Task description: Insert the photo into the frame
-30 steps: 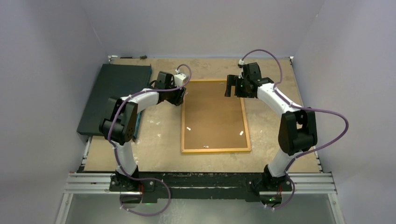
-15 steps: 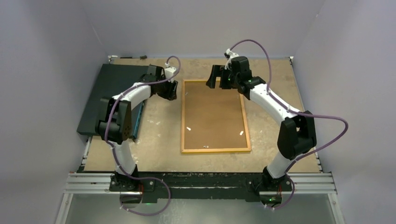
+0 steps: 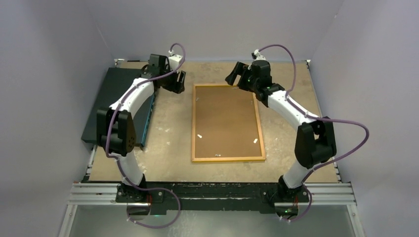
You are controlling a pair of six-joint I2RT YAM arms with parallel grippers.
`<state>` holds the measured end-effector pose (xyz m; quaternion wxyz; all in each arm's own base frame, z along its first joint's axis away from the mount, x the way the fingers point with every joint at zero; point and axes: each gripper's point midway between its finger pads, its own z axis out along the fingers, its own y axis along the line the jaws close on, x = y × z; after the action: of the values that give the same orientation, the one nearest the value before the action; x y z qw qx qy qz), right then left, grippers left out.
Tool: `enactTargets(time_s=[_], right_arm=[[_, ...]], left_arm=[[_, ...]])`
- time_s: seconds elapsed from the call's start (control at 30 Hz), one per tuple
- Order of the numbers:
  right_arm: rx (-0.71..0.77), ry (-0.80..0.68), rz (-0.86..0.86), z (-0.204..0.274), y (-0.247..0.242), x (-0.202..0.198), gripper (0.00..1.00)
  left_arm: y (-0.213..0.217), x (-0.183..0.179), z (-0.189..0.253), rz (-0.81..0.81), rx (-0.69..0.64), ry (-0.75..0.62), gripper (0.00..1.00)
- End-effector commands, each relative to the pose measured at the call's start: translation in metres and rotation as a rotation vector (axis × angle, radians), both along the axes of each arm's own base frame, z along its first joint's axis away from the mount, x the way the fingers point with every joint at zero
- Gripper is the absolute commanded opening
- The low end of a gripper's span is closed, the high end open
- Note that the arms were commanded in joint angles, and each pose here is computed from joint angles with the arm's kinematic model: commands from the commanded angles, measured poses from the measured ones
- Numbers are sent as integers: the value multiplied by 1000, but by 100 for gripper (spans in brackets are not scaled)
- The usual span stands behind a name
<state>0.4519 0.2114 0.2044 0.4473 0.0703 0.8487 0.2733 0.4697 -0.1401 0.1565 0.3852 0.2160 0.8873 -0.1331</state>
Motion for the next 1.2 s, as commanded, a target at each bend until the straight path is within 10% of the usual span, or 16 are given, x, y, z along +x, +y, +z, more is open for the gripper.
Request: enactTargets(time_s=[0.0,0.33,1.17], right_arm=[[95,-34,75,-1,39,3,85],[232,101,188,-65,115,8,70],[293,246,219,-120,176,5,54]], left_arm=[[-25,-17,-44,-21,-117,135,58],[-64,-36,-98,-43,-273,279,17],[-66,-49,-125,-55,-289,333,5]])
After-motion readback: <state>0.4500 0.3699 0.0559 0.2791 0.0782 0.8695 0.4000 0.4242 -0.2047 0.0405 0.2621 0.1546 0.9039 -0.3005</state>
